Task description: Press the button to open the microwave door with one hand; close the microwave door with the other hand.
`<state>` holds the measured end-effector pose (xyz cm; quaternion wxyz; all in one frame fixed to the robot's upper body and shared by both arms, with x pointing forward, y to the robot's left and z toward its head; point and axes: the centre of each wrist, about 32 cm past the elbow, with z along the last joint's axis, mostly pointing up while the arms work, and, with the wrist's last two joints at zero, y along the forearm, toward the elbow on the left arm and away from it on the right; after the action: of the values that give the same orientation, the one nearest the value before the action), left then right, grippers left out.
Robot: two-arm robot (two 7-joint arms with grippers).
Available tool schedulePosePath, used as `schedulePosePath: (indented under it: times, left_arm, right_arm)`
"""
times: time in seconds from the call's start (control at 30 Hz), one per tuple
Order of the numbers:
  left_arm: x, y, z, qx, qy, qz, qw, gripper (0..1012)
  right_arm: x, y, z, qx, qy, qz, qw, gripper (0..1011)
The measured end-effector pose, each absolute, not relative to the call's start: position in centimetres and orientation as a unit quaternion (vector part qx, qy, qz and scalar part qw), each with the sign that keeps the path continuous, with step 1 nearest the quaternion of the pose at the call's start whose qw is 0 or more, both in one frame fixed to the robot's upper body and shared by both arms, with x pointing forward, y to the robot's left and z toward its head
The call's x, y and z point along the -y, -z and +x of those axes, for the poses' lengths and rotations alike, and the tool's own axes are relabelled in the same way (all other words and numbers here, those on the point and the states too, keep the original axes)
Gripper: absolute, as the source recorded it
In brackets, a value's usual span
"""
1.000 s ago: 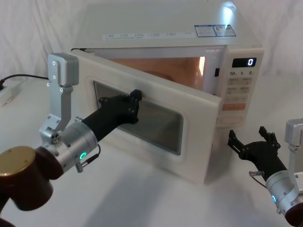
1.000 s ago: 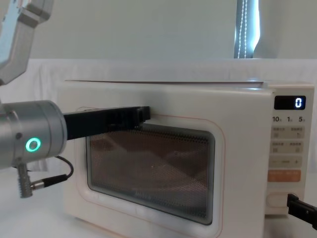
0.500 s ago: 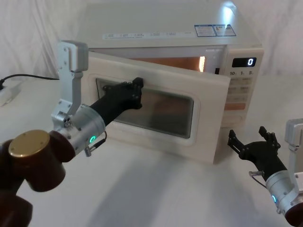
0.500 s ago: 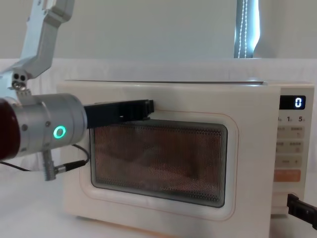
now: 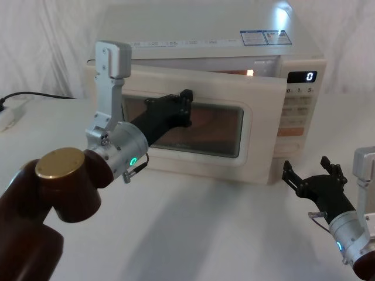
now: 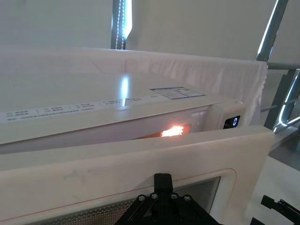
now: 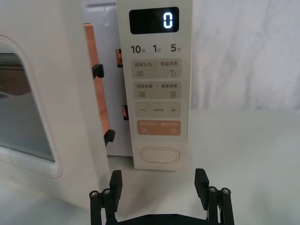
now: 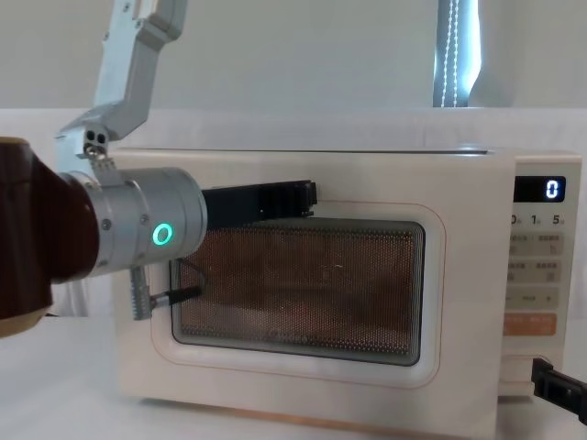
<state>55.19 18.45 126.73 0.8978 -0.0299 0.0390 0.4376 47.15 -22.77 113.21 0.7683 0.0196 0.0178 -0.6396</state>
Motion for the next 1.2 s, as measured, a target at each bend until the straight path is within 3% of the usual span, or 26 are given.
schedulePosePath:
  times: [0.43,0.8,1.2]
  left_arm:
    - [-16.9,-126.8,56.6,-0.027,-0.451,-0.014,0.892,0]
    - [-16.4,-127.0,57.2,-0.015,-0.462,-0.014,0.886,0]
    - [-16.1,-127.0,57.8,-0.017,-0.473,-0.017,0.881,0]
  right_arm:
    - [22.8,-113.2,47.2,-0.018,0.640,0.020,0.768,1002]
    - [22.8,-113.2,47.2,-0.018,0.640,0.020,0.768,1002]
    - [22.8,-113.2,47.2,-0.018,0.640,0.020,0.768,1002]
